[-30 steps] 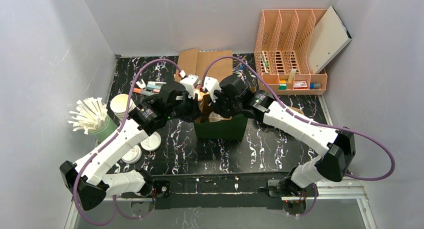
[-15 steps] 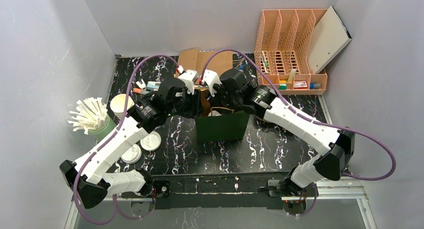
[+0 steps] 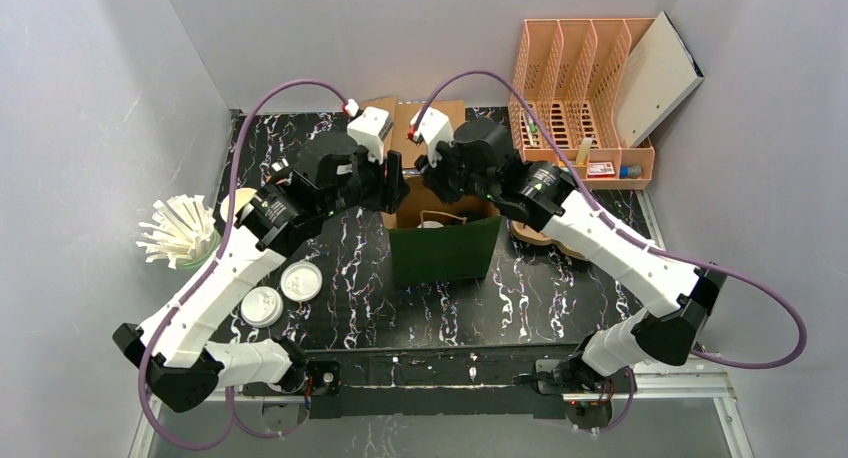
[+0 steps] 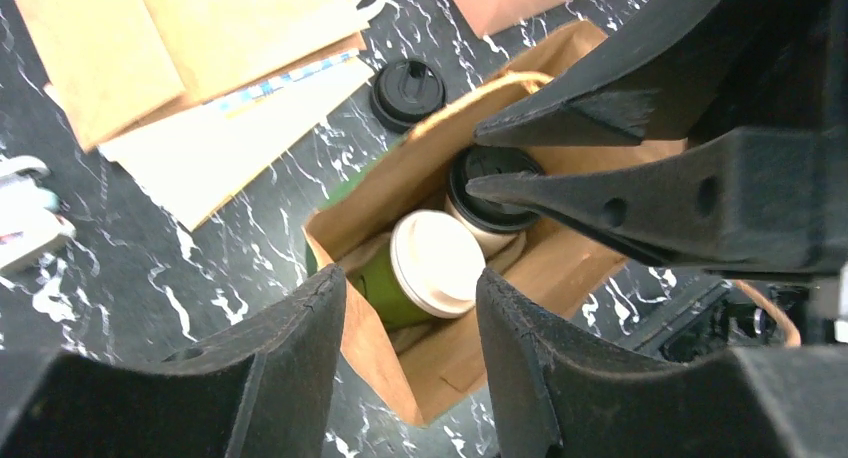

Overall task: Pack the takeout coffee
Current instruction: Place the coffee cup on the cup tray.

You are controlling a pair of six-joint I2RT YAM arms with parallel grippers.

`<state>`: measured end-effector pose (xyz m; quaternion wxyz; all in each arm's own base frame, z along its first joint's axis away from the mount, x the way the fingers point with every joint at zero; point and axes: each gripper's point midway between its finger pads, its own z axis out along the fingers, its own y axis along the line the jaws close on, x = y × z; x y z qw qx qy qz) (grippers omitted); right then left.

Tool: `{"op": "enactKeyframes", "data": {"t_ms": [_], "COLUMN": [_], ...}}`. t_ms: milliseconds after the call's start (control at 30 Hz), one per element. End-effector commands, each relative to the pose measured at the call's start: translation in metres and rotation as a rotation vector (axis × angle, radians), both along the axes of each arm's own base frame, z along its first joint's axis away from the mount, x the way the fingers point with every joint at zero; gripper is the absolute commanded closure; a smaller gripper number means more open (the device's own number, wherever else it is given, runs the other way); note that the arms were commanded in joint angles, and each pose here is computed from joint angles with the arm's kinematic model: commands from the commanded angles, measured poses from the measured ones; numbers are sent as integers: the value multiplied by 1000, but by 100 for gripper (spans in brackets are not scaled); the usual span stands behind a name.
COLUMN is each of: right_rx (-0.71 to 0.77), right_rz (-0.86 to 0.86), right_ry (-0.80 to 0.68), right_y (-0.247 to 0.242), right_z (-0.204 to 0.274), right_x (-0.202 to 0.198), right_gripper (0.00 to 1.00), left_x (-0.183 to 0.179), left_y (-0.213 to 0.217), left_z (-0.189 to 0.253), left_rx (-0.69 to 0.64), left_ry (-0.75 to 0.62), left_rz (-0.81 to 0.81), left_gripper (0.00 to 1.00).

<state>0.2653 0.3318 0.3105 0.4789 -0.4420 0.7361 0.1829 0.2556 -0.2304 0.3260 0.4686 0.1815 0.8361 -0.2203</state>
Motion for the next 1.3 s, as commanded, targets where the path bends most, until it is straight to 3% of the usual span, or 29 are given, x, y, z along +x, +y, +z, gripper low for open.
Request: {"op": "enactKeyframes", "data": {"t_ms": [0,100,200,333,567,867,1267], "right_rx": [122,144,170,168,196,197,118], "right_rz": [-175,-288,-413,-575,-728,-746,-707], "right_ry": [-96,-77,-39,49,251,535,643], "right_y": [-21,-37,-59,-93,-128,-135,-128], "right_z": [68,82,91,85,58,-1,-31], "right_x": [21,27,30,30,27,25,25], "right_gripper": [65,64,52,44,54,53,62], "left_x": [15,26,33,42,67,74,64], "left_y": [-1,-13,-32,-57,-76,-67,-50], "left_z": [15,13,3,-6,-23,-33,-43], "left_rx": [87,121,152,179,167,171,192], "left_ry": [-91,-112,-107,-128,-131,-95,-26], "left_rz": [-27,-80,-173,-323,-403,-384,-342], "left_gripper": [52,50,48,39,37,51,63]}}
